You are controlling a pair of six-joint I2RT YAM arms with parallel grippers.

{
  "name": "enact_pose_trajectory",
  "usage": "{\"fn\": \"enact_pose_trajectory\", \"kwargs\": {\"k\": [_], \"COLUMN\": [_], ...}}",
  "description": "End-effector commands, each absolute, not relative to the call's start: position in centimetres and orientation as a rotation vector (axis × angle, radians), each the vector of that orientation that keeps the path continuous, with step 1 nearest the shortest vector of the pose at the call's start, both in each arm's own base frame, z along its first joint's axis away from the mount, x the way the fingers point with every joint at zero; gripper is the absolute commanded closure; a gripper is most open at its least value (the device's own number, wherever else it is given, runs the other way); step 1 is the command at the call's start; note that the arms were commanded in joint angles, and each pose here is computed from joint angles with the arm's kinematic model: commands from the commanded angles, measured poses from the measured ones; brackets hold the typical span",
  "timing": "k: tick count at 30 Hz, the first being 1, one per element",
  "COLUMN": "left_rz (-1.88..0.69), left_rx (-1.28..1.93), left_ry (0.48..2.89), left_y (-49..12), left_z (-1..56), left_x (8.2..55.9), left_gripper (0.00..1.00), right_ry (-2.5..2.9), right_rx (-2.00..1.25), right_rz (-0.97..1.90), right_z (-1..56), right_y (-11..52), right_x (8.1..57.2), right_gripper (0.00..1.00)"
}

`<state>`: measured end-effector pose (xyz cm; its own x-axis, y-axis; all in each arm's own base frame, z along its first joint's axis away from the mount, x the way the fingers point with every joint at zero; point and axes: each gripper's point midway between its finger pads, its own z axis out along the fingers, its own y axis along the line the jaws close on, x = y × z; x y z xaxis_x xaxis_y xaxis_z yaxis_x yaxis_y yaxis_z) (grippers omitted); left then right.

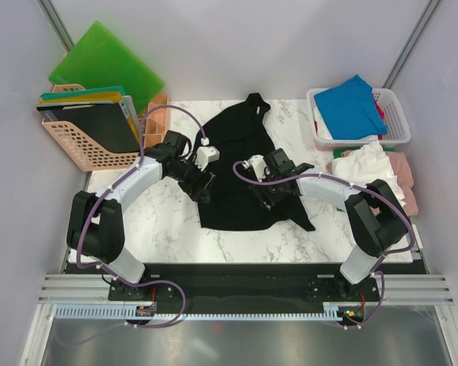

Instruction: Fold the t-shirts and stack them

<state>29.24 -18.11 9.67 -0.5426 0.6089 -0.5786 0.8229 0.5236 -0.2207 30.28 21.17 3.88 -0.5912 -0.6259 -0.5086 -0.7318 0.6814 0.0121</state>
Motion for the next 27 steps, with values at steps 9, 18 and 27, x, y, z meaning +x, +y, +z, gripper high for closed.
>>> {"fn": "enact_pose_trajectory", "kwargs": {"k": [9, 18, 27], "left_rz": [-0.671, -0.674, -0.672], "left_rx": [1.184, 1.190, 1.186], "left_ry": [2.285, 2.283, 2.280], "left_y": [-18.6, -18.6, -18.5], "left_z": [10.3, 10.2, 10.4], "left_x": [29.6, 29.5, 29.4], "left_gripper": [0.10, 0.10, 0.10], "right_ry": [2.378, 2.265, 2.144], "right_rx": [-1.022, -0.986, -0.932], "right_rz": [0.274, 0.196, -0.032], "right_z": [3.2, 8.0, 12.8], "right_y": [22.1, 20.9, 17.8], "right_x": [31.6, 32.1, 34.4], "right_gripper": [0.82, 1.00, 1.00]}}
